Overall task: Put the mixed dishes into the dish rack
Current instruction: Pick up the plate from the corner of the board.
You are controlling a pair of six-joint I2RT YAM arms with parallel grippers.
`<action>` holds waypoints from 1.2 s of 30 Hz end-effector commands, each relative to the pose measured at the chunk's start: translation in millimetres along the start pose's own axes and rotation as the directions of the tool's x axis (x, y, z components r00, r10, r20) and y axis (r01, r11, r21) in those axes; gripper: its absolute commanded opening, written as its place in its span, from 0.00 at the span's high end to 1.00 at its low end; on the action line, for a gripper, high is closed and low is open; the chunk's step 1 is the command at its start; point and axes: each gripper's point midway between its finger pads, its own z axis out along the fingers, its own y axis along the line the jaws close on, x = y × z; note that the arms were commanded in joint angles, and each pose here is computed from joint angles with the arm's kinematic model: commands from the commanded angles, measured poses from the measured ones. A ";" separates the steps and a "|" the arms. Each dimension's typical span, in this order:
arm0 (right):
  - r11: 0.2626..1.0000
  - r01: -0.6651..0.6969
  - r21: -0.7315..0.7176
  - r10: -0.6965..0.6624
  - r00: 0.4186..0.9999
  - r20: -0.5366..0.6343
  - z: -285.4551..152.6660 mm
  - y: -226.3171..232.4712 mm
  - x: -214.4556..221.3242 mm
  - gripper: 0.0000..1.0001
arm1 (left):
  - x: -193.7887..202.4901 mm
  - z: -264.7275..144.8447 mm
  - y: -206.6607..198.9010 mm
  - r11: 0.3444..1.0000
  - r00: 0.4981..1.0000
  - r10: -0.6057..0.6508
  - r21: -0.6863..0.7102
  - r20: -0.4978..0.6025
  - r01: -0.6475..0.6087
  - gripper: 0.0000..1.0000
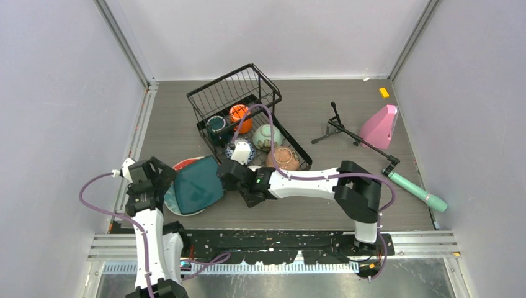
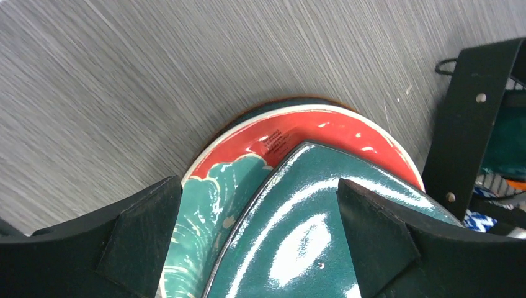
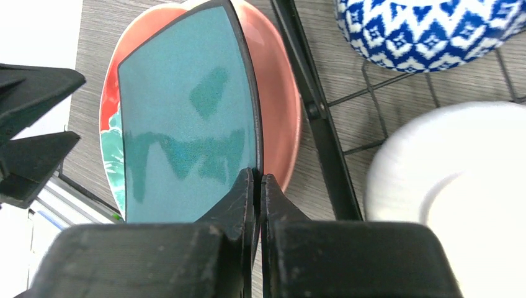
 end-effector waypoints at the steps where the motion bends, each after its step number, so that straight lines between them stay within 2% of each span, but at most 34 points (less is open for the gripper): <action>1: 0.992 0.052 0.116 -0.061 0.996 0.071 -18.4 -38.3 -22.0 1.00 | 20.3 -3.6 -19.1 0.990 0.995 -0.060 0.125 -0.082 0.070 0.02; 5: 0.993 0.034 0.112 -0.040 0.998 0.054 -19.6 -43.2 -21.2 1.00 | 30.0 -5.4 -37.5 0.970 0.990 -0.035 0.236 -0.135 0.066 0.15; 16: 0.996 0.002 0.086 -0.003 1.000 0.015 -13.7 -42.4 -24.7 1.00 | 58.7 8.4 -52.2 0.943 0.960 -0.013 0.315 -0.281 0.105 0.15; 22: 1.000 -0.005 0.007 0.005 0.999 -0.050 -11.1 -30.9 -17.3 0.99 | 74.9 15.0 -51.9 0.936 0.940 -0.022 0.322 -0.341 0.139 0.18; 26: 0.998 -0.038 -0.058 0.030 0.992 -0.126 -6.6 -22.8 -9.1 0.92 | 72.5 11.9 -56.6 0.924 0.945 -0.014 0.357 -0.326 0.136 0.22; 28: 0.993 -0.083 -0.087 0.067 0.982 -0.175 -3.9 -19.8 -3.5 0.84 | 71.9 10.7 -56.7 0.923 0.947 -0.006 0.362 -0.321 0.128 0.23; 36: 0.979 -0.150 -0.140 0.117 0.968 -0.220 6.6 -9.5 1.4 0.66 | 76.3 8.0 -59.3 0.912 0.942 0.005 0.388 -0.336 0.133 0.29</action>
